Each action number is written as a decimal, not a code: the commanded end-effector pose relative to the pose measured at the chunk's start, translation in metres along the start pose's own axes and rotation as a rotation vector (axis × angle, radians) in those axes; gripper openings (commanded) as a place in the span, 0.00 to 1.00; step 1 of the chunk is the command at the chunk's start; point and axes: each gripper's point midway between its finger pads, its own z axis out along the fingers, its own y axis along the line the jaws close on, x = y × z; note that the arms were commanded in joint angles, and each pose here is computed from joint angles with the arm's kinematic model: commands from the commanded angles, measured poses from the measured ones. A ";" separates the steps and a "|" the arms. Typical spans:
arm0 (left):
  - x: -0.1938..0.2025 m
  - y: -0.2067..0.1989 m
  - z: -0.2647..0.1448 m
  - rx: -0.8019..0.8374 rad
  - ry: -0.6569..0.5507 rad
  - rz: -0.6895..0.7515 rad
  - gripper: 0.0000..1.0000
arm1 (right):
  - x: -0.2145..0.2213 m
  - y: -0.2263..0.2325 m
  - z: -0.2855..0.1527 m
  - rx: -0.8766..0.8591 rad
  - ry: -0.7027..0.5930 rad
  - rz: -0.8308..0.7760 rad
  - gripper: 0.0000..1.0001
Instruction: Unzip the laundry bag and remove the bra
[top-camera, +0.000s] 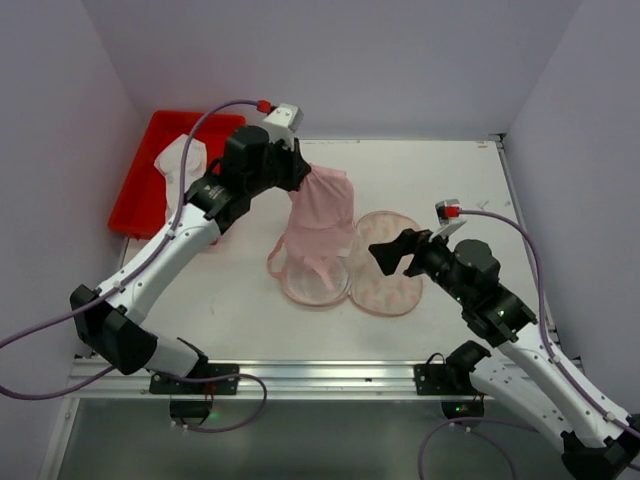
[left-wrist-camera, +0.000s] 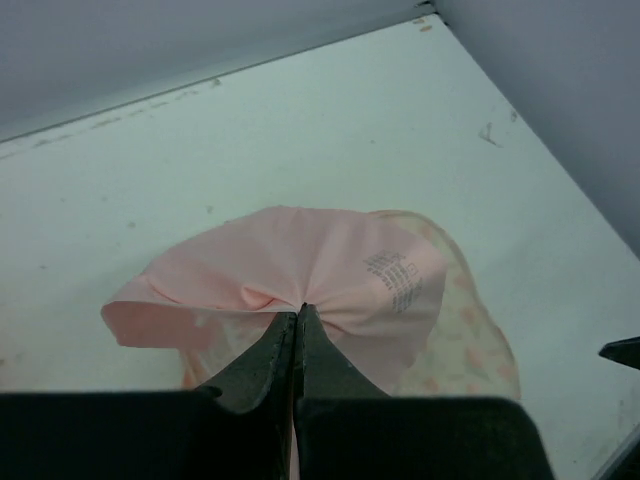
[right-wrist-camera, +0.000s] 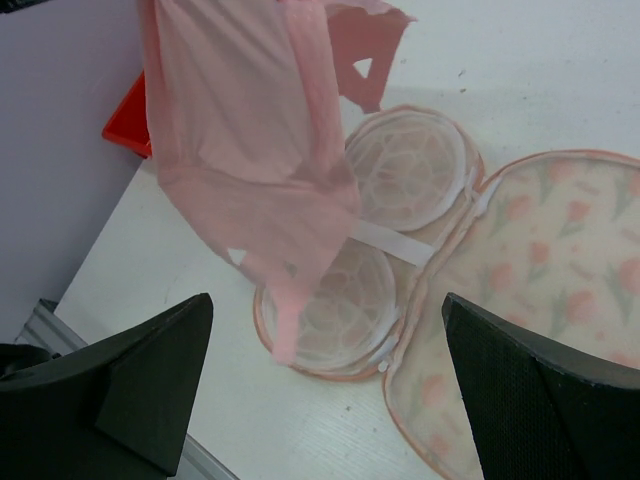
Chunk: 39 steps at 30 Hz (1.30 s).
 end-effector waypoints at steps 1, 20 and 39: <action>-0.038 0.055 -0.037 -0.219 -0.041 0.149 0.00 | -0.009 -0.009 -0.005 0.044 -0.052 -0.022 0.99; -0.146 0.296 -0.087 -0.586 -0.010 0.432 0.00 | -0.006 -0.002 0.019 0.025 0.021 -0.047 0.99; 0.037 0.499 -0.042 -1.005 0.428 0.374 0.00 | 0.015 -0.035 0.055 0.215 0.142 -0.048 0.99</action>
